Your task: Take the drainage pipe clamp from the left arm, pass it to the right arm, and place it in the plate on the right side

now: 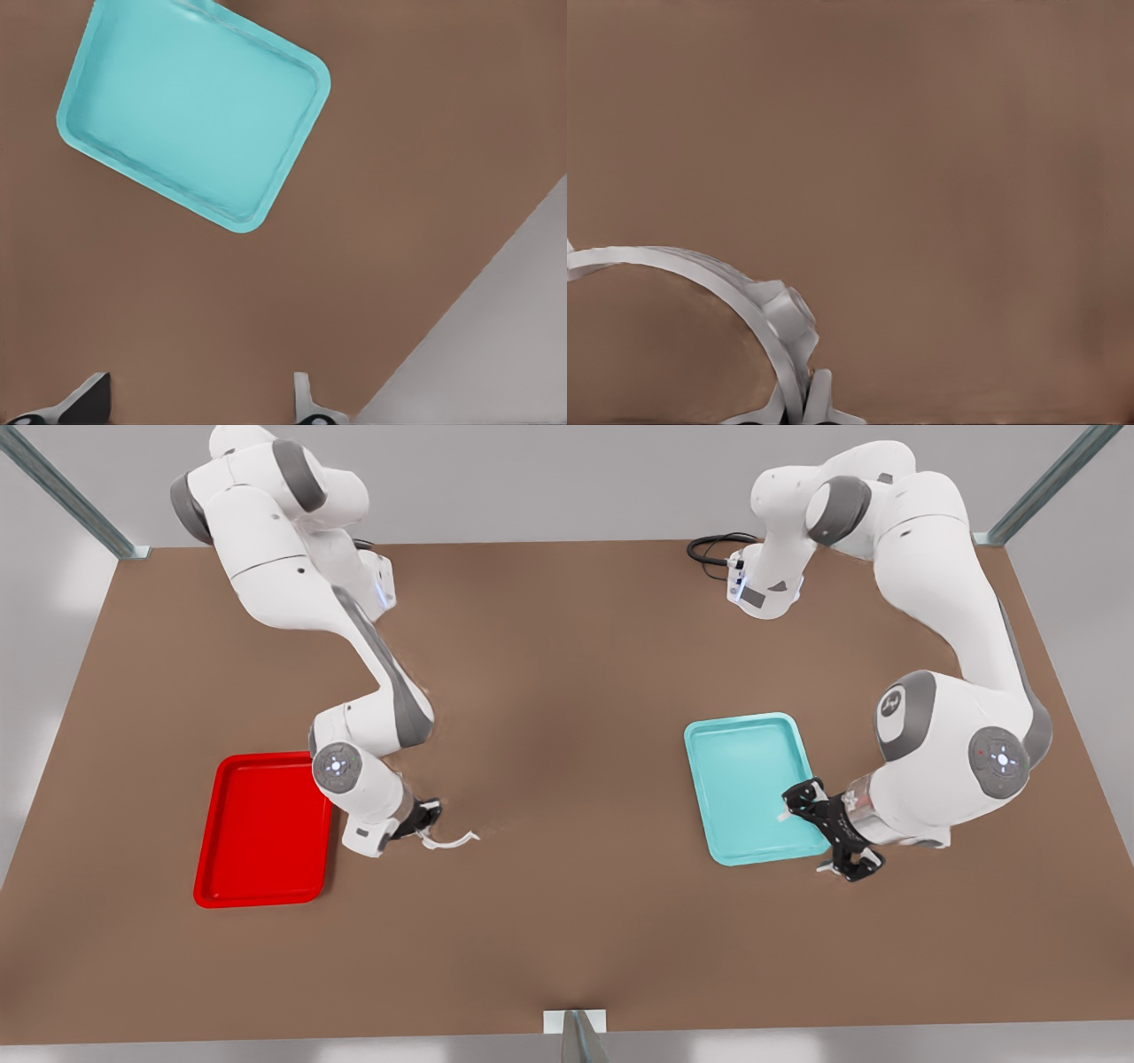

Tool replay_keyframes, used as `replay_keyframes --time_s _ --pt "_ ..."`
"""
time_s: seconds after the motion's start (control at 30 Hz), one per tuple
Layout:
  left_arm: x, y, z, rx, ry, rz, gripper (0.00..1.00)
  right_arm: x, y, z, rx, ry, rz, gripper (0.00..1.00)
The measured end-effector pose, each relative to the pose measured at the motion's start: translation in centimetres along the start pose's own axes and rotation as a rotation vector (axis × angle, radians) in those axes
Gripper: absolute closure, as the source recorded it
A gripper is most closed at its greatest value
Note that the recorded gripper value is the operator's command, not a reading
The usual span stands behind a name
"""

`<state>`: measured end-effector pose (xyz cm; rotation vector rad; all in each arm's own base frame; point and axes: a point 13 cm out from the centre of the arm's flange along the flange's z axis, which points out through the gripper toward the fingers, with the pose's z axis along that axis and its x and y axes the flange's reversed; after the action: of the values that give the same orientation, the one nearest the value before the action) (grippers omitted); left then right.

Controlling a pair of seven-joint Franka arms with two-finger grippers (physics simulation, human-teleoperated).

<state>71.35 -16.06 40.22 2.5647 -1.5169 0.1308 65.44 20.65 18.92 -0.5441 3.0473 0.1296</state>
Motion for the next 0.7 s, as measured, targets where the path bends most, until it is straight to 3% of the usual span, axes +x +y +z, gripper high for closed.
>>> replay_keyframes --time_s 0.1,0.23,0.37,0.67,0.7 --pt "-7.2 5.1 -1.2 -0.045 -0.240 0.429 0.00 4.6 -17.7 -1.5 0.105 0.060 0.119 0.79" --pt "-8.2 8.0 -2.1 -0.139 -0.293 0.903 0.00 12.1 -31.4 -0.2 0.206 0.156 0.139 0.79" --pt "-6.8 9.6 -1.2 -0.209 -0.249 1.218 0.00 16.5 -34.7 3.4 0.226 0.211 0.070 0.79" --pt "-7.0 9.4 -0.9 -0.275 -0.195 1.646 0.00 18.5 -32.7 8.5 0.205 0.205 -0.051 0.79" --pt "-7.0 9.4 -0.8 -0.280 -0.191 1.683 0.00 18.5 -32.6 8.7 0.207 0.200 -0.054 0.07"
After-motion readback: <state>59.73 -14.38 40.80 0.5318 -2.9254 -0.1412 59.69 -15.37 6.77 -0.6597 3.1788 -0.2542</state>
